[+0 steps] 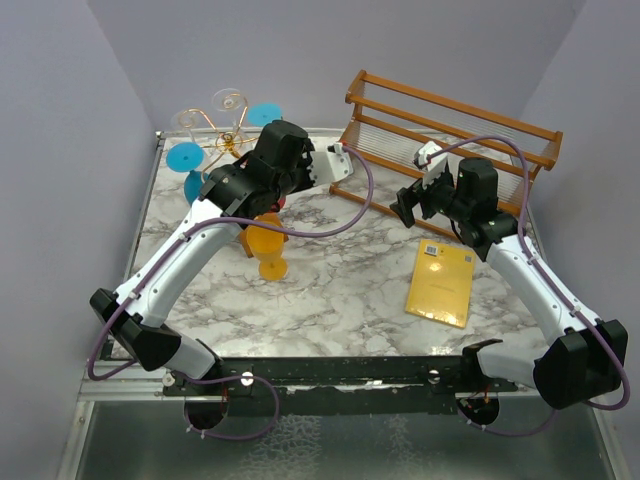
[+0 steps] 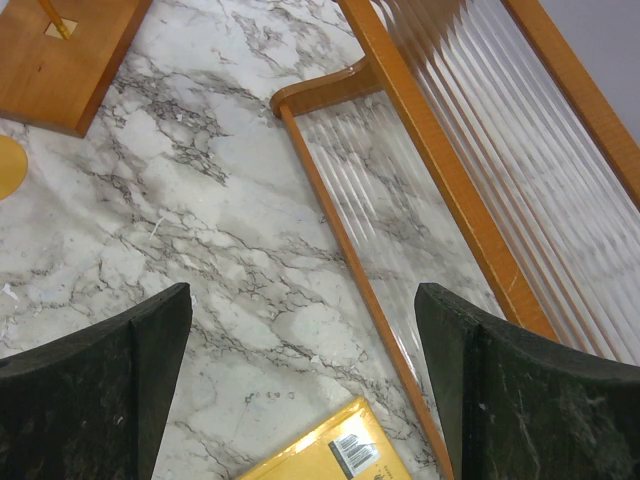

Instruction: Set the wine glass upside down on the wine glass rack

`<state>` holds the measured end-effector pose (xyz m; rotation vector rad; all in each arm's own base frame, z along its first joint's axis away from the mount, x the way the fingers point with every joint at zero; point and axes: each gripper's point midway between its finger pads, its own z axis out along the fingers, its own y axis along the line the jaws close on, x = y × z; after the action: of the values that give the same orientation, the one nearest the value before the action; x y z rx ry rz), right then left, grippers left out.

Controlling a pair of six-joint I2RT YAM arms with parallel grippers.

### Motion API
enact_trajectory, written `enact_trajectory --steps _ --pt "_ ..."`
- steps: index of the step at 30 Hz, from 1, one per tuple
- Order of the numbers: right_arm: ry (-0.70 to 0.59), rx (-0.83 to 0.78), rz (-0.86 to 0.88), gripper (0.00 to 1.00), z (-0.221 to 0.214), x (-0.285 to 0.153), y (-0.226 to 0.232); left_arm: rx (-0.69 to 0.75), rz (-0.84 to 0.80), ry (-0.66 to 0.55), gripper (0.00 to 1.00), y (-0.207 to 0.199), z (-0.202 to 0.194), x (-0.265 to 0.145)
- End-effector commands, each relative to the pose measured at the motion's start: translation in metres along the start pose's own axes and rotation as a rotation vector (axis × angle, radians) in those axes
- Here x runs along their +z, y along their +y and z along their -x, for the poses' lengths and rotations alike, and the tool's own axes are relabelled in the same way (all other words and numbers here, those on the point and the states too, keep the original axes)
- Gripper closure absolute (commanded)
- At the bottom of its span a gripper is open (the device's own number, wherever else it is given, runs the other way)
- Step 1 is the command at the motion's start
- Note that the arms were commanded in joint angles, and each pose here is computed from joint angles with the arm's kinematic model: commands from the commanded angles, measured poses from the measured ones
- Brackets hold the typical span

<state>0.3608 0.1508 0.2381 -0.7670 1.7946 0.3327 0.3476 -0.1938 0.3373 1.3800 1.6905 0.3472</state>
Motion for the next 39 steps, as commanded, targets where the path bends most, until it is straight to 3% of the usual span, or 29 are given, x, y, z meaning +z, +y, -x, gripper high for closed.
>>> enact_trajectory --steps 1,8,10,15,18,28,35,39 --pt "-0.027 -0.011 0.013 0.07 0.008 -0.002 0.0 -0.069 -0.02 -0.126 0.67 0.003 0.025 -0.02" --pt "-0.024 -0.013 0.012 0.07 0.007 -0.003 0.0 -0.138 -0.133 -0.265 0.49 -0.01 0.049 -0.045" --pt "-0.026 -0.014 0.012 0.07 0.008 -0.003 0.0 -0.13 -0.223 -0.317 0.43 -0.026 0.055 -0.056" --pt "-0.029 -0.017 0.009 0.07 0.008 -0.004 0.0 -0.032 -0.565 -0.408 0.15 -0.094 0.053 -0.084" --pt "-0.028 -0.017 0.011 0.07 0.007 -0.004 0.0 -0.001 -0.652 -0.357 0.14 -0.12 0.033 -0.079" --pt "-0.024 -0.018 0.014 0.07 0.005 -0.003 0.001 0.062 -0.662 -0.019 0.17 -0.155 -0.048 -0.041" --pt "-0.022 -0.016 0.02 0.07 0.004 -0.003 0.002 0.06 -0.611 0.133 0.22 -0.159 -0.077 -0.02" --pt "-0.023 -0.016 0.021 0.07 0.004 -0.003 0.002 0.061 -0.589 0.214 0.3 -0.158 -0.089 -0.01"
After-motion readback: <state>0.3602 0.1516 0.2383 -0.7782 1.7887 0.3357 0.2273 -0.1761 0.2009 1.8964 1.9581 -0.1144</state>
